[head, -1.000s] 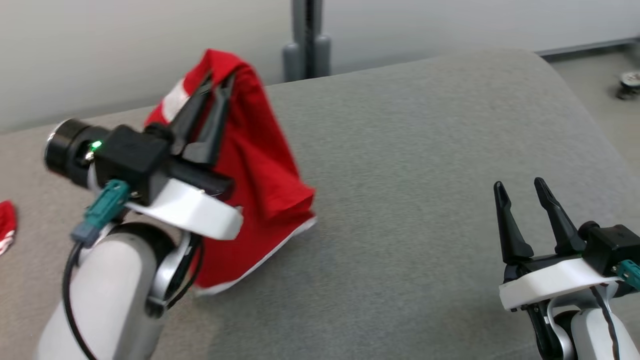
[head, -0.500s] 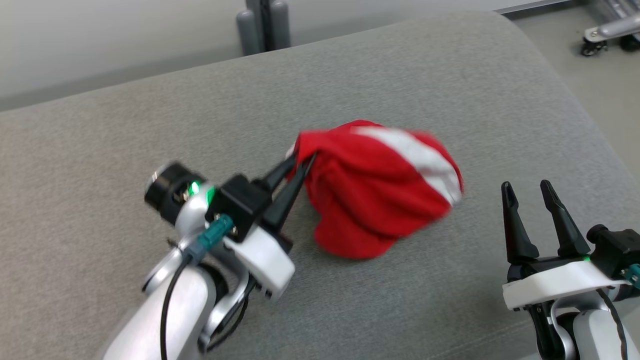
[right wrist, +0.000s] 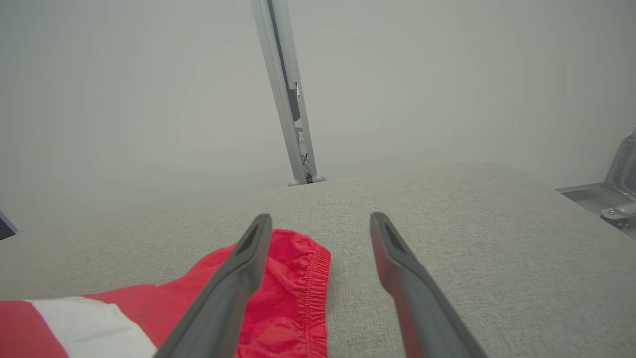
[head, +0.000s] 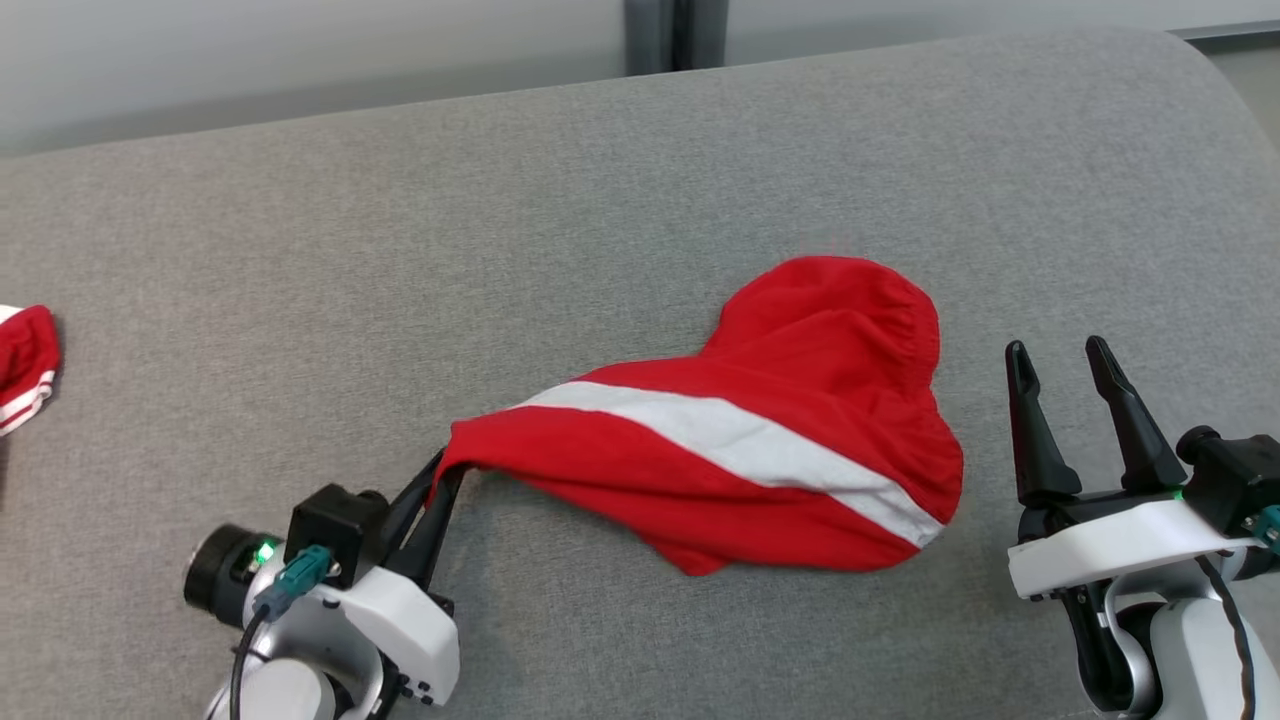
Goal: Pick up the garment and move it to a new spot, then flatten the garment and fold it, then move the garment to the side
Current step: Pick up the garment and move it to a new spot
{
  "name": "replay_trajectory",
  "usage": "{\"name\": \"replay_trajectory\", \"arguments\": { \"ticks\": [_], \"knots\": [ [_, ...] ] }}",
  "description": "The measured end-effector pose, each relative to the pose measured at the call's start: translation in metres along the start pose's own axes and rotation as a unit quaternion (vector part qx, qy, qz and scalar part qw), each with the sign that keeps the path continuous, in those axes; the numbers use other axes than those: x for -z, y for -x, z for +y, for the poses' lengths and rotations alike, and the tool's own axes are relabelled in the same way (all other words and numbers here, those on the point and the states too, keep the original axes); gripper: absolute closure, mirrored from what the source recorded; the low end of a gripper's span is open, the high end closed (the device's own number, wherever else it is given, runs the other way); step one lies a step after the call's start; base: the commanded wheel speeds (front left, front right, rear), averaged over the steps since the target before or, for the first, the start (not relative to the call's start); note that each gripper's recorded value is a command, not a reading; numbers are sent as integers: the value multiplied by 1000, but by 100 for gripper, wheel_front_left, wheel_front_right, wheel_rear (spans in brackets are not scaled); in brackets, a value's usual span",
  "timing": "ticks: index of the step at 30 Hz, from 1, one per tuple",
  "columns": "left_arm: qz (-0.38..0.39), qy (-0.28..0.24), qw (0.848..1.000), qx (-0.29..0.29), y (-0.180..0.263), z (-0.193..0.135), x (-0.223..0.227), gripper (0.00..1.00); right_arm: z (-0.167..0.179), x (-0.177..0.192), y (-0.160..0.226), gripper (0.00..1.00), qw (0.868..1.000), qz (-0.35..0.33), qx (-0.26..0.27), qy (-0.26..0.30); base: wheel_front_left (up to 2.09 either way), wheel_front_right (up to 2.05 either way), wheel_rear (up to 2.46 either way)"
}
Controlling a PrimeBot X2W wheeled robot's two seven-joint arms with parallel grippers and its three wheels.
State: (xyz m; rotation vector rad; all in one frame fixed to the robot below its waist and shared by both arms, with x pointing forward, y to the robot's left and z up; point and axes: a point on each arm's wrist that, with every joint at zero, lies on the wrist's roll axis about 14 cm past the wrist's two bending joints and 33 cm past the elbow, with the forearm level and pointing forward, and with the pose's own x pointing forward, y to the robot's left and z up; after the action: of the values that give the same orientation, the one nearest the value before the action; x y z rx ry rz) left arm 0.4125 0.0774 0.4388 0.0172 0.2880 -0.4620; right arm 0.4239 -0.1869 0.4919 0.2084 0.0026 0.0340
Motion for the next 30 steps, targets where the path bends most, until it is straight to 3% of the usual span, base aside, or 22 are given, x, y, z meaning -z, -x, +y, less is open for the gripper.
{"name": "replay_trajectory", "arguments": {
  "ticks": [2,3,4,5,11,14,24,30],
  "knots": [
    [5,26,1000,-15,5,4,10,100,3,0,-2,0,1000,0,-5,2,0,0,0],
    [5,35,999,-22,6,4,13,91,5,-2,-3,0,1000,-2,-7,2,0,0,0],
    [4,47,998,-28,7,4,16,55,5,-3,-3,0,1000,-3,-8,3,0,0,0],
    [2,58,998,-36,8,5,17,0,6,-4,-4,0,1000,-3,-9,4,0,0,0],
    [-30,116,990,-75,13,12,12,0,6,-16,-1,0,1000,-16,-9,13,0,0,0],
    [-84,140,980,-116,20,30,-10,0,3,-27,2,0,999,-30,-4,24,0,0,0],
    [-213,101,950,-203,58,80,-83,0,13,-48,12,0,997,-59,-17,50,0,0,0],
    [-220,70,950,-212,73,82,-93,0,21,-49,24,0,996,-57,-27,58,0,0,0]
  ]
}}
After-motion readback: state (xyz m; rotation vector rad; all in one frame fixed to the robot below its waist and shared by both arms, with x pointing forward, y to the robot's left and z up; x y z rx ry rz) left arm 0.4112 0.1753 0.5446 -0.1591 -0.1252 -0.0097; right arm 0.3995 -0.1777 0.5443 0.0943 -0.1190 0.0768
